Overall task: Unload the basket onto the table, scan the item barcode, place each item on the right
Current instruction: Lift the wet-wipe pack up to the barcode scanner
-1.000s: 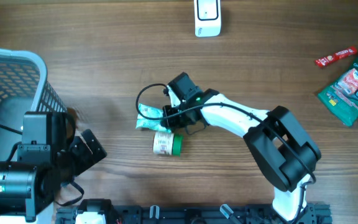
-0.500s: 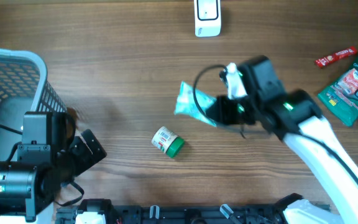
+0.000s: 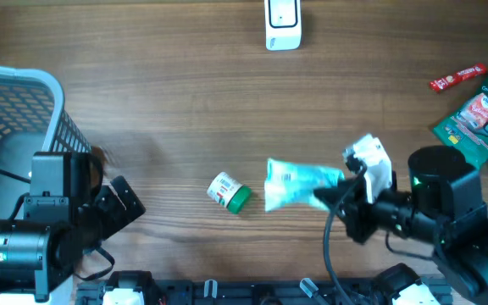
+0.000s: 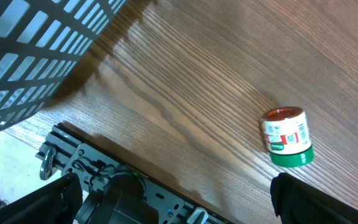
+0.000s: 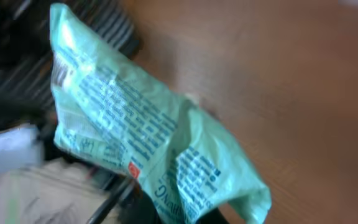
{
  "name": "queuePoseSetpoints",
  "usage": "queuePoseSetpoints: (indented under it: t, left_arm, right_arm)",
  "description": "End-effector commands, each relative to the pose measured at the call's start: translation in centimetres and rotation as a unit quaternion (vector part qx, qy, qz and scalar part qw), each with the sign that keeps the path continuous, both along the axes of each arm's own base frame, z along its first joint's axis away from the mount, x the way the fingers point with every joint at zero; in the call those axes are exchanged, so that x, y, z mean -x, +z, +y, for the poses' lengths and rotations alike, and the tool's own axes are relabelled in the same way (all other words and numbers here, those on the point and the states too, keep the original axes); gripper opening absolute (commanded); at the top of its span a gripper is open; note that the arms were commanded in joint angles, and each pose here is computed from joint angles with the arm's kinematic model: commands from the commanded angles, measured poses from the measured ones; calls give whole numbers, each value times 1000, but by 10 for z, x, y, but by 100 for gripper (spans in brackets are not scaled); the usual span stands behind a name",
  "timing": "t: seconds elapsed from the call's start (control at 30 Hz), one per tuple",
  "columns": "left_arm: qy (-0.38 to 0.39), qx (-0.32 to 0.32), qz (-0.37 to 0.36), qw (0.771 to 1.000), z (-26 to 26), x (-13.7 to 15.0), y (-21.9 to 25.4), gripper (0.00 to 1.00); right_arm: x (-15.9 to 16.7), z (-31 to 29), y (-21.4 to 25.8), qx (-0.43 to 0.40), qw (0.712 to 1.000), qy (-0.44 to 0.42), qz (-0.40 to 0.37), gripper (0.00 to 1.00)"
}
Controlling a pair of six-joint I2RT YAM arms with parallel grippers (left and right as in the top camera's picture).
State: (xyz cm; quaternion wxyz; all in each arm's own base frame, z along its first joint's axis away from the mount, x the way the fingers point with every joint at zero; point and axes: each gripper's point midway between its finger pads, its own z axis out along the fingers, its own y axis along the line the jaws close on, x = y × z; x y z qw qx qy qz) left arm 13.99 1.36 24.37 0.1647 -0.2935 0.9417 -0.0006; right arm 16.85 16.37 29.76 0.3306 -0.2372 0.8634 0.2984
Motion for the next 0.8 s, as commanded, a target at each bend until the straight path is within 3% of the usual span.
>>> queuePoseSetpoints:
  t: [0.0, 0.03, 0.13, 0.2, 0.27, 0.33, 0.43, 0.5, 0.57, 0.6, 0.7, 0.77]
  left_arm:
    - [3, 4, -2, 1000, -1, 0, 1, 100]
    - [3, 4, -2, 1000, -1, 0, 1, 100]
    - [3, 4, -2, 1000, -1, 0, 1, 100]
    - [3, 4, -2, 1000, -1, 0, 1, 100]
    - [3, 4, -2, 1000, -1, 0, 1, 100]
    - [3, 4, -2, 1000, -1, 0, 1, 100]
    - [3, 4, -2, 1000, -1, 0, 1, 100]
    - [3, 4, -2, 1000, -1, 0, 1, 100]
    - [3, 4, -2, 1000, -1, 0, 1, 100]
    - [3, 4, -2, 1000, -1, 0, 1, 100]
    - [3, 4, -2, 1000, -1, 0, 1, 100]
    - [3, 4, -2, 1000, -1, 0, 1, 100]
  right_arm:
    - [-61, -26, -14, 90, 988, -110, -61, 5]
    - [-83, -27, -11, 114, 982, -119, -97, 5]
    - [-129, -3, -21, 178, 967, -40, -177, 5]
    - [-148, 6, -52, 250, 948, 37, -194, 5]
    - [-167, -4, -86, 357, 906, 95, -205, 5]
    - [-196, -28, -101, 456, 862, 69, -211, 5]
    - [-248, -24, -98, 512, 811, 47, -281, 5]
    - [-282, -24, -87, 563, 755, 31, -336, 5]
    - [-324, -48, -57, 680, 626, -28, -380, 5]
    - [-339, -49, -47, 699, 587, -42, -406, 5]
    - [-370, -45, -69, 727, 522, 17, -446, 5]
    - [-396, -41, -82, 713, 520, 12, -470, 5]
